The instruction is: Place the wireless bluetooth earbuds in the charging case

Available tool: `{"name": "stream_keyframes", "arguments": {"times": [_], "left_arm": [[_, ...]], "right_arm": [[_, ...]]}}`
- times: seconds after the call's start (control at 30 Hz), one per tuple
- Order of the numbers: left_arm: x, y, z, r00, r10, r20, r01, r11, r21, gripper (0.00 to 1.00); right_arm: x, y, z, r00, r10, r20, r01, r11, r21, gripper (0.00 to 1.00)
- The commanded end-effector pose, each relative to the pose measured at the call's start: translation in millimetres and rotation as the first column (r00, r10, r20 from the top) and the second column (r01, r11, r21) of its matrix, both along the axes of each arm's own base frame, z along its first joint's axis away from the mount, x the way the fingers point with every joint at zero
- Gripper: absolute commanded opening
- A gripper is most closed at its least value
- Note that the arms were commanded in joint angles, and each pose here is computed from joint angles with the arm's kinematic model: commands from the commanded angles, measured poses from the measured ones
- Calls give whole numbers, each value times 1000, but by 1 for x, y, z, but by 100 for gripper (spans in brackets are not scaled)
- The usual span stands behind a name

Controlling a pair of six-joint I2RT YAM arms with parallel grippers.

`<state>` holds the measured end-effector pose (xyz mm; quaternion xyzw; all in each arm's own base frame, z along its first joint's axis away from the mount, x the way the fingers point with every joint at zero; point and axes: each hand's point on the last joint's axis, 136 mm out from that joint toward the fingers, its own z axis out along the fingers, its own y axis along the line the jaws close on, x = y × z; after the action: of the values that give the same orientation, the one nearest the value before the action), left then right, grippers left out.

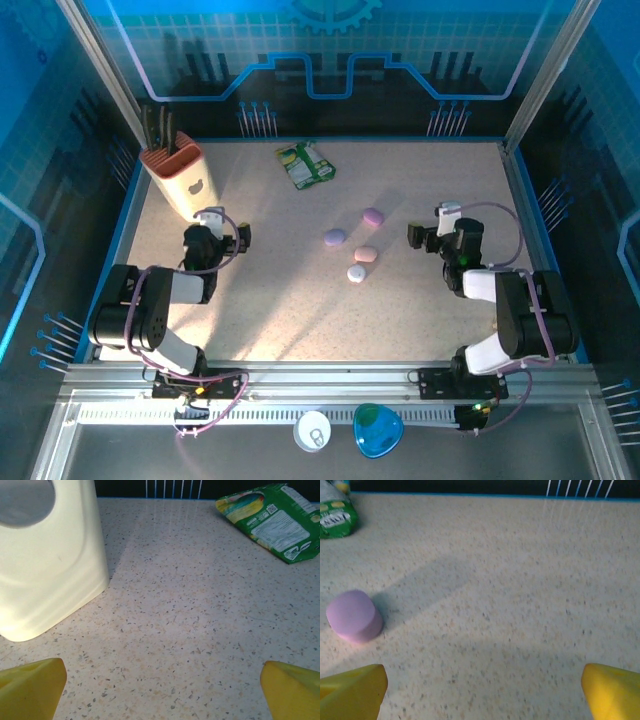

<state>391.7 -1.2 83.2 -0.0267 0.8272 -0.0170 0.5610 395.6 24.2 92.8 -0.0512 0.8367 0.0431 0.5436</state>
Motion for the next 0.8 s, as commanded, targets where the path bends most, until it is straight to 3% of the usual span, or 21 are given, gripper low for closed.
{"name": "stream_keyframes", "arguments": {"times": [0.0,0.77], "left_arm": [[7,-1,12,999,-3,47,4,1000,-31,99],[8,-5,13,999,-23,46,25,999,-28,99]], "right_arm": [[5,10,7,997,43,63,-41,999,-35,100],[4,7,5,996,-2,85,8,998,-67,100]]}}
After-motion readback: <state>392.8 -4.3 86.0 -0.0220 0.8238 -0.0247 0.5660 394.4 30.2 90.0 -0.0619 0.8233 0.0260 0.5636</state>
